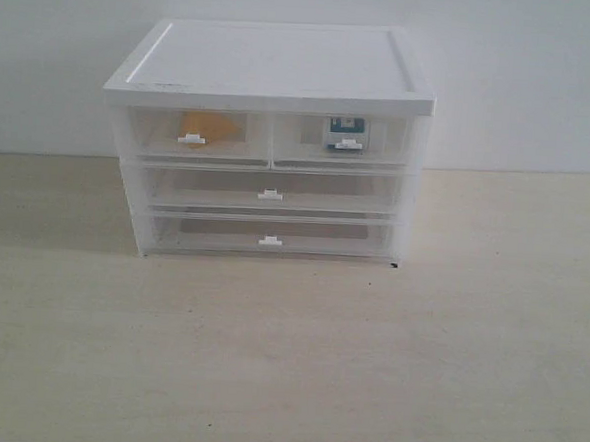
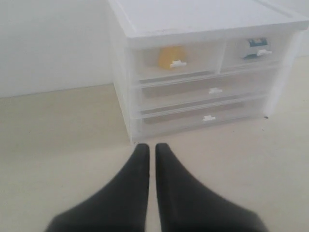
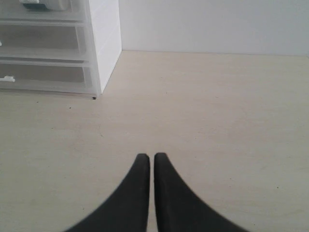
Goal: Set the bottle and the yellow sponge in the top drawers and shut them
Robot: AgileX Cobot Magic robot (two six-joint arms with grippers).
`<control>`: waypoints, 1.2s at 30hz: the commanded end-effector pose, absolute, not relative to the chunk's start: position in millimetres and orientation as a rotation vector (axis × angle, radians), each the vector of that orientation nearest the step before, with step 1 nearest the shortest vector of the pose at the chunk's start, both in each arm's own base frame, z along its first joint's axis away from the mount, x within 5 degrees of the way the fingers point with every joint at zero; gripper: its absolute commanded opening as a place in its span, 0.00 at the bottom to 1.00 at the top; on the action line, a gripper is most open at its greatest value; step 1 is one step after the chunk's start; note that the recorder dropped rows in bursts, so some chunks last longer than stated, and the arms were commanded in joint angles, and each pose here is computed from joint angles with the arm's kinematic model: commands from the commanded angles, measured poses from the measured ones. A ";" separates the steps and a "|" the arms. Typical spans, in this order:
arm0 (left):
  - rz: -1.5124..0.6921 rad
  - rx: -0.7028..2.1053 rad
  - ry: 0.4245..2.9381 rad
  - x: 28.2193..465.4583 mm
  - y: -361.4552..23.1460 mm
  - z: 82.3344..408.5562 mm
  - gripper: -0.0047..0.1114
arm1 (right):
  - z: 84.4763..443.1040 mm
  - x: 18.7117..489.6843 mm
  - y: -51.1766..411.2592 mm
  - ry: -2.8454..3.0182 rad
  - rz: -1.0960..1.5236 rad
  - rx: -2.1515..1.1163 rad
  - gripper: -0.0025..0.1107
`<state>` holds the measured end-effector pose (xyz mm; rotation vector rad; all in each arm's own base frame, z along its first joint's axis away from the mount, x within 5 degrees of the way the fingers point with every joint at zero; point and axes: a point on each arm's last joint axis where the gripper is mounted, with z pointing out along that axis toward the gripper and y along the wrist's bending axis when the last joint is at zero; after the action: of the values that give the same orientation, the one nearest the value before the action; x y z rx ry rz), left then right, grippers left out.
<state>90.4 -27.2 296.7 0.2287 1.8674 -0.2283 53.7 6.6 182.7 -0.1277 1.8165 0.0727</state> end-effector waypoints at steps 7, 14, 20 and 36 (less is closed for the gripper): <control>-0.217 0.221 1.816 73.5 -19.8 285.4 0.08 | 184.1 53.6 6.2 1.801 0.064 -0.130 0.03; -0.185 0.255 1.802 75.5 -20.2 276.9 0.08 | 184.1 53.6 6.2 1.801 0.064 -0.130 0.03; -0.179 0.266 1.712 67.0 -17.6 265.7 0.08 | 184.1 53.6 6.2 1.801 0.064 -0.130 0.03; -0.056 0.103 1.656 46.6 -2.8 236.9 0.08 | 184.1 53.6 6.2 1.801 0.064 -0.130 0.03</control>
<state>47.2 -3.1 244.1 0.1334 1.6541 -0.0505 53.7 6.6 182.7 -0.1277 1.8165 0.0727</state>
